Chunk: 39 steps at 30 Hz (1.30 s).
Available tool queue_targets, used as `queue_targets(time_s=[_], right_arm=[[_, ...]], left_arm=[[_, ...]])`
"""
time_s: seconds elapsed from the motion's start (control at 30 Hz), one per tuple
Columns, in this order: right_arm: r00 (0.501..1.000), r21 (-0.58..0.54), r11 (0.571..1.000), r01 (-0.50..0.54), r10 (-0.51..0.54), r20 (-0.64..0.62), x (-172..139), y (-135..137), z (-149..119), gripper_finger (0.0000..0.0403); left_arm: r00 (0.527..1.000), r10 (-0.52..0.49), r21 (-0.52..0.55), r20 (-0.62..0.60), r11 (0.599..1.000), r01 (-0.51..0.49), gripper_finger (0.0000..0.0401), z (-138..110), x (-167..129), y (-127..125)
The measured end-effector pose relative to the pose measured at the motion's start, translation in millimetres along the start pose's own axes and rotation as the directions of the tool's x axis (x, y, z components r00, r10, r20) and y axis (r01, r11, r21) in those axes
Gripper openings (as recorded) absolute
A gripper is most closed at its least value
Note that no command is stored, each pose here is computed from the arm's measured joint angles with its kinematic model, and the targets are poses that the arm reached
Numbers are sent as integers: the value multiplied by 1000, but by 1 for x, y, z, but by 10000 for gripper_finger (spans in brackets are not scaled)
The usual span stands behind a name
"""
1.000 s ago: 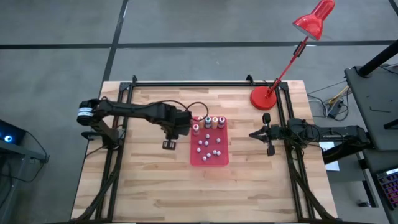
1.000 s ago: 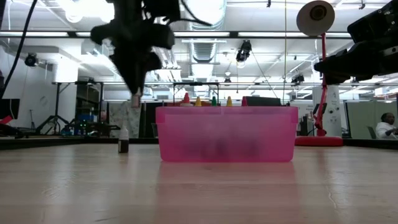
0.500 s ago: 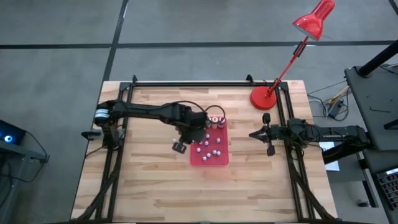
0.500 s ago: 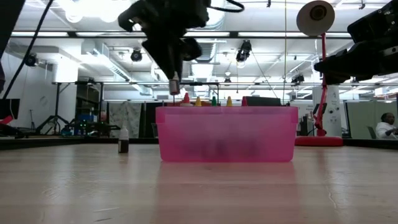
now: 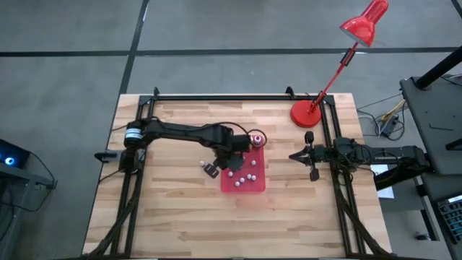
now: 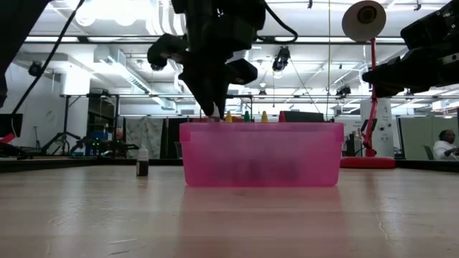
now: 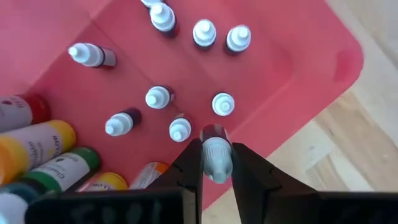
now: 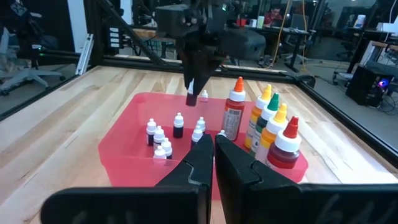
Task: Pick & Place food coloring
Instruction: Put the small food coloring bottle into the red bin
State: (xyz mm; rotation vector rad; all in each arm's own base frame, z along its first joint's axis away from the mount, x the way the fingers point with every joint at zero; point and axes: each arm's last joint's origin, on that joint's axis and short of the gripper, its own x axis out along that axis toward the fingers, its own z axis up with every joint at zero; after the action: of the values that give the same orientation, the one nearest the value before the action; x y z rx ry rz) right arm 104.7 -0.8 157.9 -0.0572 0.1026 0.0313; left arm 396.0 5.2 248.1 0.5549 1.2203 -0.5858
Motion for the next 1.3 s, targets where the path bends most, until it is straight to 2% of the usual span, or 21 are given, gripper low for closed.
queue_targets(time_s=[0.4,0.77,1.0,1.3], right_arm=[[1000,-1,1000,0,0,1,0,0,0,9],[1000,-1,1000,0,0,0,0,0,0,9],[1000,-2,1000,0,0,0,0,0,0,9],[1000,-2,1000,0,0,0,0,0,0,9]], left_arm=[[999,-2,65,-53,998,6,37,-1,20,5],[998,27,102,-63,995,-21,37,-1,22,7],[997,32,172,-66,985,-21,37,-1,22,7],[996,41,178,-85,984,-25,37,-2,27,6]])
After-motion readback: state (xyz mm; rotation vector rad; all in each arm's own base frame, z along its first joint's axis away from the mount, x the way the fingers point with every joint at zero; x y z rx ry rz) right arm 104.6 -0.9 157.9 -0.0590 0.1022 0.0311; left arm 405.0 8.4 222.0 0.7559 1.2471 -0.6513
